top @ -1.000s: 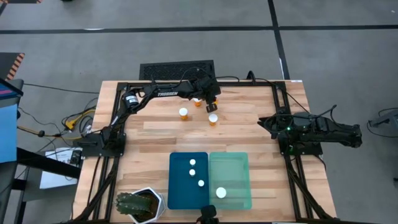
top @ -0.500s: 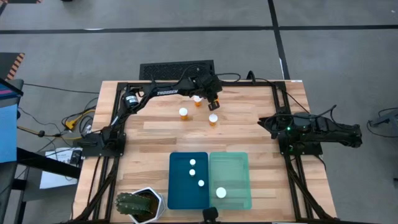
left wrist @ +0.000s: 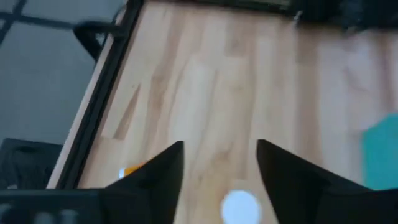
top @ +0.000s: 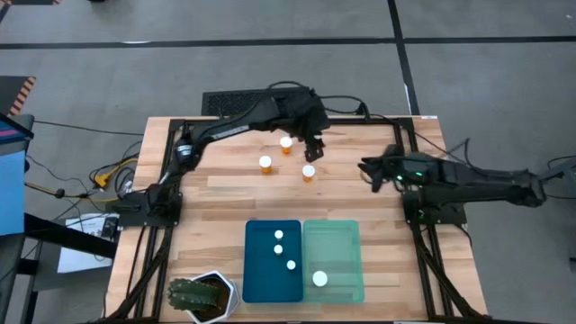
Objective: Pick and place medicine bottles into bin by pill shape (circle, oval)
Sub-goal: Put the small orange pill bottle into the blue bin
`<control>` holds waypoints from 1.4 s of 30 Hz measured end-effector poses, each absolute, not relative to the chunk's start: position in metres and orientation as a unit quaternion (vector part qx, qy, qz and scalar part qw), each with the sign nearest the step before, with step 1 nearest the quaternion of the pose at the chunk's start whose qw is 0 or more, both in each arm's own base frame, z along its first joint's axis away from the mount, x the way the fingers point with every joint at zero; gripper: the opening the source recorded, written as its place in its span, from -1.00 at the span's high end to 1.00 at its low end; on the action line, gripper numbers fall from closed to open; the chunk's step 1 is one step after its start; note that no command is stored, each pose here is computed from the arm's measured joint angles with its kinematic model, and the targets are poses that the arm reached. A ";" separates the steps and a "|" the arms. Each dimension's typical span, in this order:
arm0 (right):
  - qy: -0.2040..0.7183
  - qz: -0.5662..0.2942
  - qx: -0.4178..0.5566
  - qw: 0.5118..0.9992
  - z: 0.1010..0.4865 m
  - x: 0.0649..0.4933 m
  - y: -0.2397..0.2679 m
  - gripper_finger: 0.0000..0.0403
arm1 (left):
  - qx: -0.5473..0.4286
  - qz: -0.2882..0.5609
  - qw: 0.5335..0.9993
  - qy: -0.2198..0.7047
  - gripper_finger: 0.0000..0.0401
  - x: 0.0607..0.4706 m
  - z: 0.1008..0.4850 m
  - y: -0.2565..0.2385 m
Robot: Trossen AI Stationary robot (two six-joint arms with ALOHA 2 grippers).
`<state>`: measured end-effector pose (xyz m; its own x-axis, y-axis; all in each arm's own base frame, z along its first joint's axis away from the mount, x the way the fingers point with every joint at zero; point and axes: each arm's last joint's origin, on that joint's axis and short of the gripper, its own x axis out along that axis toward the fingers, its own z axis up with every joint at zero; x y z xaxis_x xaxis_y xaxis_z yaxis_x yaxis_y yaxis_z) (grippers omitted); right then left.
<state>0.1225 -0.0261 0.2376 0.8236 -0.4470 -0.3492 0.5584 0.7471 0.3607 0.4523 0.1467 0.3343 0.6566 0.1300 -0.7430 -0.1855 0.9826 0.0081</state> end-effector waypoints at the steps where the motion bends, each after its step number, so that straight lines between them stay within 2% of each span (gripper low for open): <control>1: 0.141 -0.284 0.217 0.923 0.241 0.130 -0.030 0.20 | -0.042 0.089 0.908 0.408 -0.08 0.444 0.342 0.141; 5: 0.204 -0.318 0.188 0.907 0.255 0.164 -0.053 0.00 | -0.066 0.139 0.912 0.381 -0.34 0.408 0.391 0.120; 10: 0.267 -0.327 0.190 0.886 0.257 0.206 -0.096 -0.30 | -0.093 0.195 0.917 0.336 -0.42 0.364 0.439 0.106; 17: 0.357 -0.320 0.227 0.848 0.227 0.261 -0.145 -0.34 | -0.088 0.238 0.927 0.277 -0.43 0.307 0.487 0.093; 27: 0.419 -0.308 0.240 0.820 0.191 0.329 -0.172 -0.34 | -0.095 0.275 0.919 0.266 -0.43 0.256 0.511 0.081; 32: 0.475 -0.342 0.227 0.779 0.170 0.339 -0.182 -0.34 | -0.095 0.280 0.917 0.268 -0.43 0.248 0.513 0.079; 42: 0.480 -0.355 0.244 0.764 0.159 0.346 -0.197 -0.34 | -0.088 0.277 0.915 0.279 -0.43 0.246 0.512 0.079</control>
